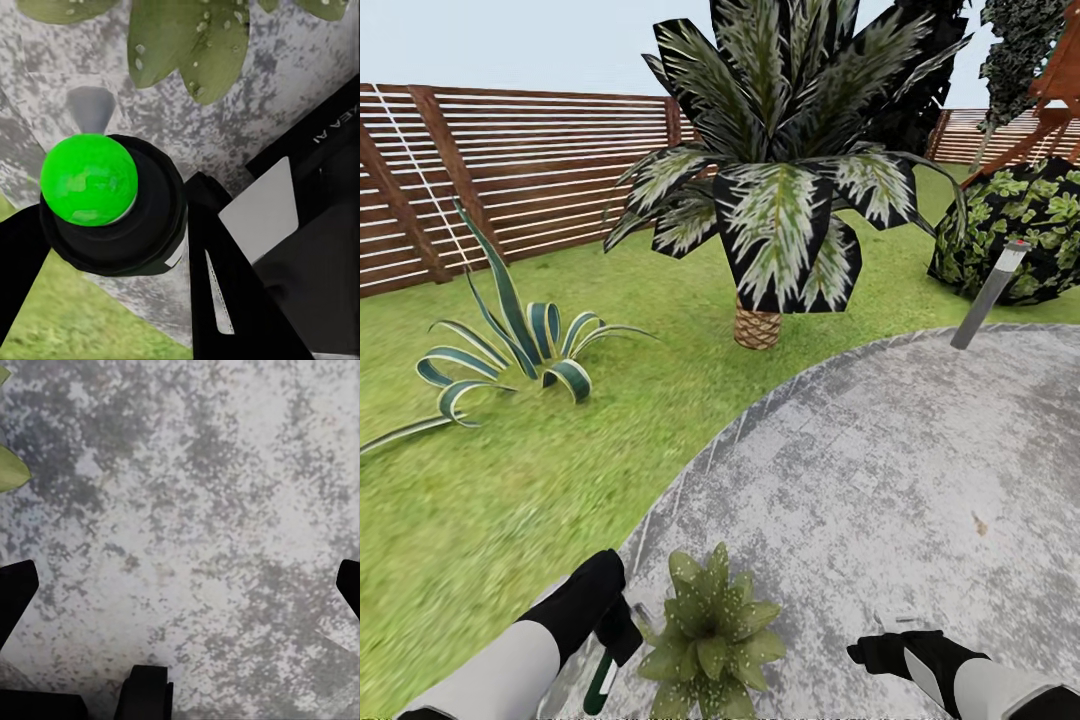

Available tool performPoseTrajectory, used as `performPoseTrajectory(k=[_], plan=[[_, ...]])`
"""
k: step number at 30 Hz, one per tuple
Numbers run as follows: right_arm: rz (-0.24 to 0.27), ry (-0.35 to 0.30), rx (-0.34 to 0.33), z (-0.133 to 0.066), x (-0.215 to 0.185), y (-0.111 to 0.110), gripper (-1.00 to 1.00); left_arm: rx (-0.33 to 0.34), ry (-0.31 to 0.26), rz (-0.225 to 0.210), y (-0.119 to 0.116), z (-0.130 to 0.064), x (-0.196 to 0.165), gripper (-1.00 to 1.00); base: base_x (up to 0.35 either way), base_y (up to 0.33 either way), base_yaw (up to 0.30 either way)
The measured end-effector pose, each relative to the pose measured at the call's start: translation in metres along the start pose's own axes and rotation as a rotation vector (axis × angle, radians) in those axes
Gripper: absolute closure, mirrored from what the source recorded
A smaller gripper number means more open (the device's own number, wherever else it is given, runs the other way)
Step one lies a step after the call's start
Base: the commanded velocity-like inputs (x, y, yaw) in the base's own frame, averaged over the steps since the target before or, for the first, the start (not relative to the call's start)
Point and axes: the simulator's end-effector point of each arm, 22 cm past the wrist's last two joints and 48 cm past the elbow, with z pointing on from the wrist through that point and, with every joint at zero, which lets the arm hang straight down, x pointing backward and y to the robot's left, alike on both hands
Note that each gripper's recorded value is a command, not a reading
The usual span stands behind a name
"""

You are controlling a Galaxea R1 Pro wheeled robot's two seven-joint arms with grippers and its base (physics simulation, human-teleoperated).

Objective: Pick up the pesticide atomizer in the garden and spray insectifuge to fully cover both potted plants in the garden.

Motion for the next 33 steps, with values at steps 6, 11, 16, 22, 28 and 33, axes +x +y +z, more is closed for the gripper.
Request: performPoseTrajectory(k=[6, 11, 16, 22, 28, 33], plan=[[0.000, 0.010, 0.000, 0.003, 0.004, 0.000, -1.00, 0.012, 0.010, -0.002, -0.003, 0.005, 0.003, 1.00, 0.000, 0.000, 0.000], [0.001, 0.018, -0.001, 0.005, 0.008, 0.000, -1.00, 0.016, 0.024, -0.001, -0.003, 0.010, 0.007, 1.00, 0.000, 0.000, 0.000], [0.000, 0.026, -0.001, 0.007, 0.011, 0.000, -1.00, 0.040, 0.076, -0.010, -0.009, 0.023, 0.025, 1.00, 0.000, 0.000, 0.000], [0.000, 0.031, -0.001, 0.009, 0.013, 0.000, -1.00, 0.063, 0.141, -0.023, -0.013, 0.036, 0.052, 1.00, 0.000, 0.000, 0.000], [0.000, 0.031, -0.001, 0.009, 0.013, 0.000, -1.00, 0.086, 0.188, -0.026, -0.017, 0.047, 0.076, 1.00, 0.000, 0.000, 0.000], [0.001, 0.031, -0.001, 0.009, 0.013, 0.000, -1.00, 0.096, 0.180, -0.010, -0.020, 0.050, 0.076, 1.00, 0.000, 0.000, 0.000]])
